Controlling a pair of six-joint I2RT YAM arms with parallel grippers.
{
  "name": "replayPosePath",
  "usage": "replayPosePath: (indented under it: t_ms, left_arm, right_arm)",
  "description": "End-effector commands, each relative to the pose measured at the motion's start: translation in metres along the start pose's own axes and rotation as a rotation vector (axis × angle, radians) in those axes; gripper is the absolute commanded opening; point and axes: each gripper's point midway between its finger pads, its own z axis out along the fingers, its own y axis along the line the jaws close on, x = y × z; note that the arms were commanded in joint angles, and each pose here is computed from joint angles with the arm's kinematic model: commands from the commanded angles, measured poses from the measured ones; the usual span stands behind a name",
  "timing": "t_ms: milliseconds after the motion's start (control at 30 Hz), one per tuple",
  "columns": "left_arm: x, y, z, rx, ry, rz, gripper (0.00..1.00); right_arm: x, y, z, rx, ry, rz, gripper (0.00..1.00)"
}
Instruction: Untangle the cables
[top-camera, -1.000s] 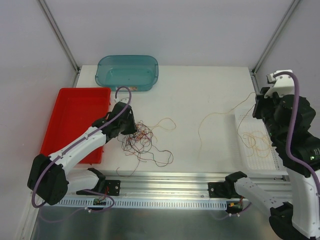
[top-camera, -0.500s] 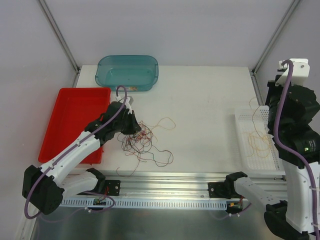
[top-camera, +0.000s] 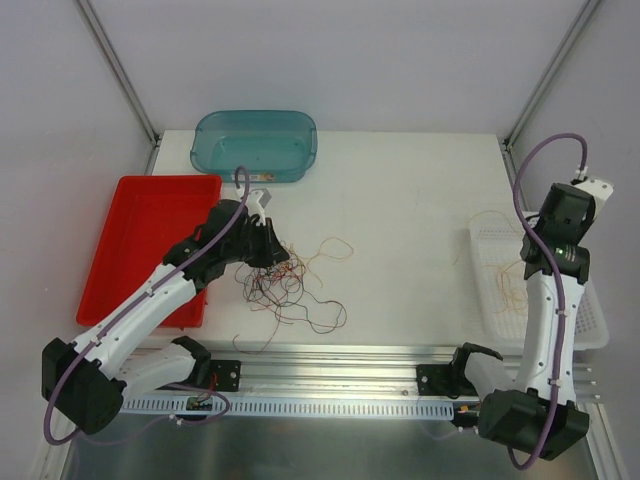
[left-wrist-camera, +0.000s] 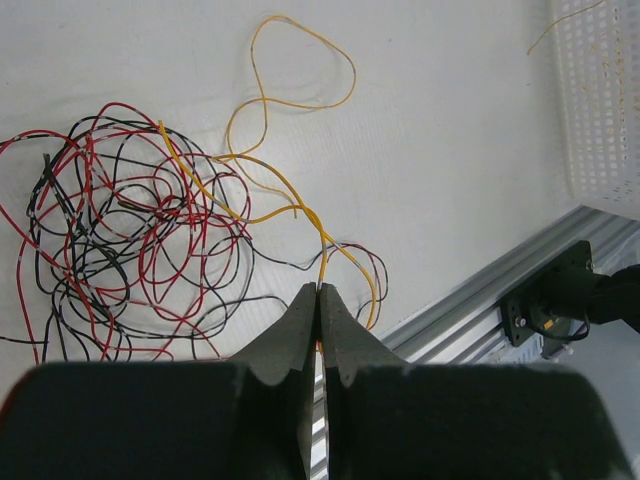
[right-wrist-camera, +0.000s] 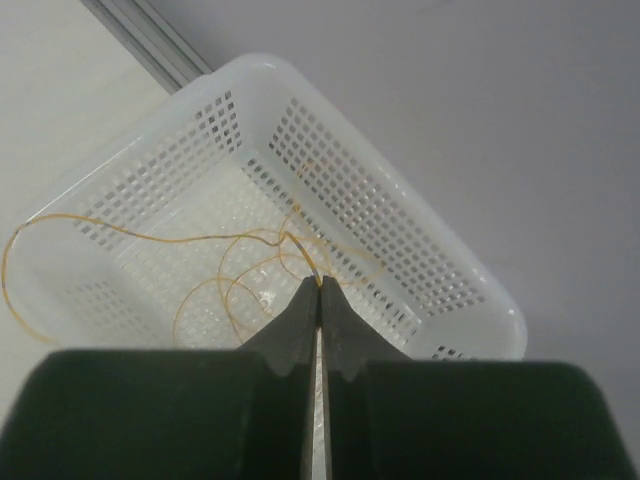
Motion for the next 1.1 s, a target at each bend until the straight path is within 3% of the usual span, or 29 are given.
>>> replayPosePath:
  t_ms: [0,167,333,433,733,1067]
  left_arm:
    - [-0.015,-0.026,-0.018,0.091,-0.047,0.046,0.0]
    - [-0.013,-0.024,-0.02,0.088,-0.049,0.047,0.0]
    - [-0.008,-0.021,-0.017,0.08,-0.031,0.043,0.0]
    - [-0.009,-0.021,-0.017,0.078,-0.032,0.043,0.0]
    - [-0.013,-0.024,-0.018,0.081,-0.031,0.06,0.0]
    - [-0.016,-0.027,-0.02,0.086,-0.025,0.067,0.0]
  right_arm:
    - [-0.016,0.0,-0.001,-0.036,-0.028,0.269,0.01]
    - [-0.05,0.018,-0.024,-0.217,-0.083,0.291,0.01]
    - [-0.113,0.03,-0.082,-0.451,-0.228,0.276,0.01]
    - [-0.14,0.017,-0.107,-0.461,-0.295,0.275,0.01]
    - [-0.152,-0.036,-0.109,-0.208,-0.329,0.244,0.01]
    - [-0.103,-0.043,-0.059,-0.019,-0.209,0.239,0.01]
